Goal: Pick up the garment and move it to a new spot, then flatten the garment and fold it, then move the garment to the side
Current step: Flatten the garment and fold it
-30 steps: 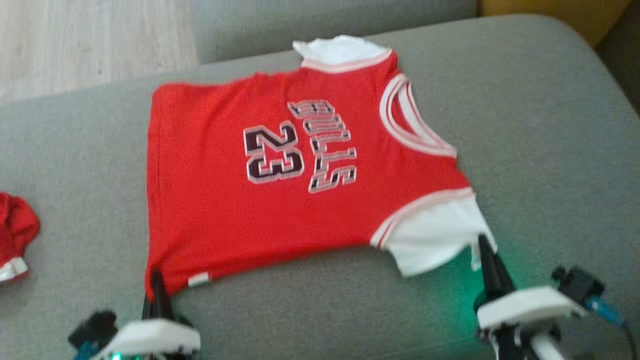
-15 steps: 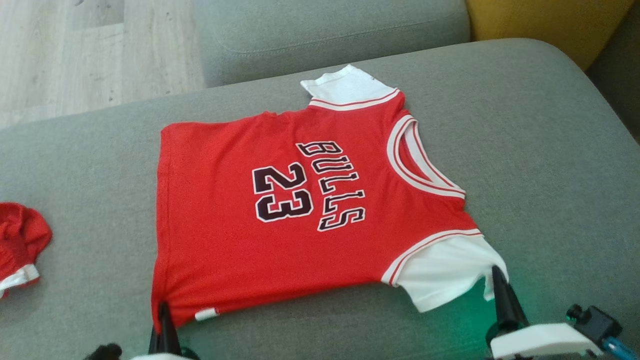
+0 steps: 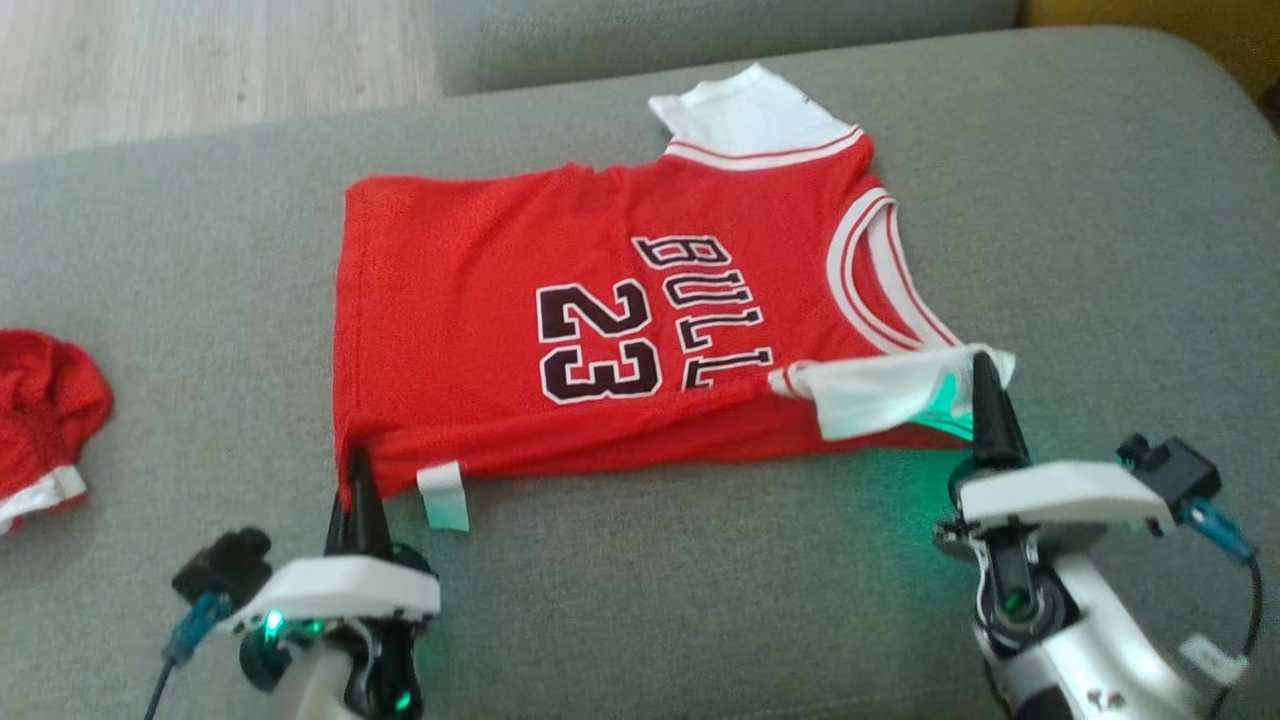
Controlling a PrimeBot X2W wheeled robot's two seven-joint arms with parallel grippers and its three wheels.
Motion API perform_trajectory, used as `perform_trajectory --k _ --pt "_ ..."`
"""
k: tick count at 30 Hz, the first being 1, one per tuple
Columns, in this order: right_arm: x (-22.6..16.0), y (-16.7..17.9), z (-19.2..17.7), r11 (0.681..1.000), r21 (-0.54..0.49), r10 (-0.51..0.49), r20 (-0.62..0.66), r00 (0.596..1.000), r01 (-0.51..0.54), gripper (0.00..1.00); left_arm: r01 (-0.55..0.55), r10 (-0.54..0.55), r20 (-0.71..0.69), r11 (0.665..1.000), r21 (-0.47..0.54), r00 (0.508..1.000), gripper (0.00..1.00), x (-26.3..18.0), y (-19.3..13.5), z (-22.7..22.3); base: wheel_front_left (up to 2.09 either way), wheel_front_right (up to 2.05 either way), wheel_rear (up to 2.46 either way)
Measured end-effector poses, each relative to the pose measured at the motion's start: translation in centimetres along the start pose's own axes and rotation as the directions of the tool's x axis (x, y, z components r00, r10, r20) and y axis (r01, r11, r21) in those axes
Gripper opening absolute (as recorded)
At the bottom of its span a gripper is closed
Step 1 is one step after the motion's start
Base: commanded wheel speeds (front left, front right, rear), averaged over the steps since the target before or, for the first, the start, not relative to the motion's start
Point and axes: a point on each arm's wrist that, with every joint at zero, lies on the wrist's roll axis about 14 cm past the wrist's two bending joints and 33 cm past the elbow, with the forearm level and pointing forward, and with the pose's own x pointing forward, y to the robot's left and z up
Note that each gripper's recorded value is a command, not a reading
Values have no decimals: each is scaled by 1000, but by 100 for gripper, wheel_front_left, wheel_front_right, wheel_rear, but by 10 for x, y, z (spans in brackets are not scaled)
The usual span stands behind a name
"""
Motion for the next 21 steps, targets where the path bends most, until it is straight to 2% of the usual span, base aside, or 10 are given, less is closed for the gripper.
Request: perform_trajectory --k 11,13,14,15,16,17,18,21 --pt "46 -1 -9 999 -28 -27 -51 998 26 0 -8 8 -10 1000 20 1000 0 40 -5 7 0 0 0" --pt "50 -2 -11 999 -36 -34 -58 998 32 0 -24 25 -14 1000 15 1000 9 44 -2 7 0 0 0" --pt "53 -2 -11 999 -37 -35 -60 998 33 0 -31 32 -15 999 14 999 18 46 -1 7 0 0 0" --pt "55 -2 -11 999 -39 -37 -60 997 35 69 -34 34 -16 999 13 999 45 47 -1 7 0 0 0" --pt "57 -3 -11 998 -42 -41 -61 997 38 100 -43 43 -15 999 13 999 87 49 0 7 0 0 0" --pt "59 -3 -10 998 -45 -41 -61 997 39 100 -51 51 -11 999 14 999 87 50 1 9 0 0 0" --pt "62 -1 -9 998 -48 -38 -58 998 35 100 -64 64 -3 998 13 998 100 51 3 12 0 0 0" --pt "71 6 15 997 -75 -18 10 1000 19 100 -94 92 50 995 30 994 100 54 7 29 0 0 0"
